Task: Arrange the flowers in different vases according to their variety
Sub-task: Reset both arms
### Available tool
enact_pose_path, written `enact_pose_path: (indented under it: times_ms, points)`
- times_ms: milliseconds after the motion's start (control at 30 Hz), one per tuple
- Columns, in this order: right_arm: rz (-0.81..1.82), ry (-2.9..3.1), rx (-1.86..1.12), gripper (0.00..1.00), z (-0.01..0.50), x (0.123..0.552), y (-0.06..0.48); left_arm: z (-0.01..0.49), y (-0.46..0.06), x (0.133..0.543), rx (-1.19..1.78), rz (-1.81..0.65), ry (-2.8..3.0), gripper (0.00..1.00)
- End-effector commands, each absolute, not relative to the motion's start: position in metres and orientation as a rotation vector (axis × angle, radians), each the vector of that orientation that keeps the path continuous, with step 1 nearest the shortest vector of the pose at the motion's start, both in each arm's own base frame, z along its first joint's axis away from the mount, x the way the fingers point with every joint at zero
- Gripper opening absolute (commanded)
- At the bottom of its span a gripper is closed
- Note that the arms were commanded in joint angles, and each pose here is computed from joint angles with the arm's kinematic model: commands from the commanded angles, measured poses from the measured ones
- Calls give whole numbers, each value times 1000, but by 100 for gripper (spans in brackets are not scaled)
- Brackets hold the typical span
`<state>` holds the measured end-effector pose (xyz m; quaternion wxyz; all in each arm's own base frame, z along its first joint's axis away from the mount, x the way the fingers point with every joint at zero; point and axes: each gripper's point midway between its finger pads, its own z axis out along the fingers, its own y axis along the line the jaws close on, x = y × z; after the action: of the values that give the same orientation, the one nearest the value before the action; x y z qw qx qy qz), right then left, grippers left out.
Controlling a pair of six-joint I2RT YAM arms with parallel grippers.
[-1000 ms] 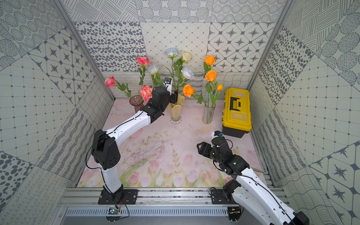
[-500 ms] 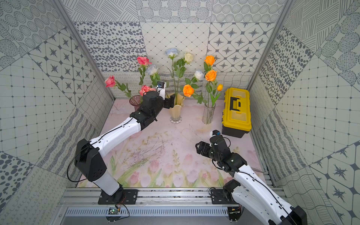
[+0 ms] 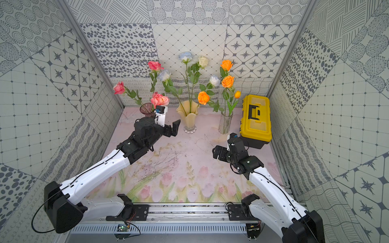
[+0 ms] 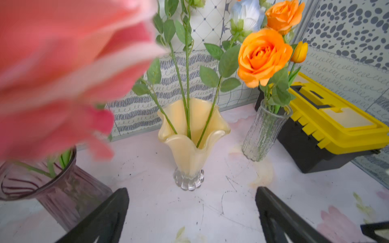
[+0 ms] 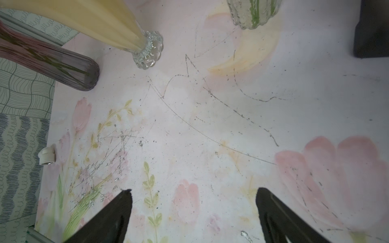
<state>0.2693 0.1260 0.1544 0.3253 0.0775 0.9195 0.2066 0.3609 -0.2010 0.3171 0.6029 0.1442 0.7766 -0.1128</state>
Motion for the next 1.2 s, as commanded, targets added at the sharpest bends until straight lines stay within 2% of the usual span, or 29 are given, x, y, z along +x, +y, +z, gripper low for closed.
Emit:
enact_pose_path:
  times_ms: [0,333,833,1167]
  points:
    - [462,2346,131,97,172,288,118,264,-176,332,339,-198,1930,99]
    - [162,2182,71,97,191,320,85,201,-129,325,230,-129,2033,99]
    - [-85,1896,-64,97,179,336,55,156,-85,345,178,-38,1987,99]
    - [-129,1854,84,97,154,368,8,137,-58,359,103,-52,1956,99]
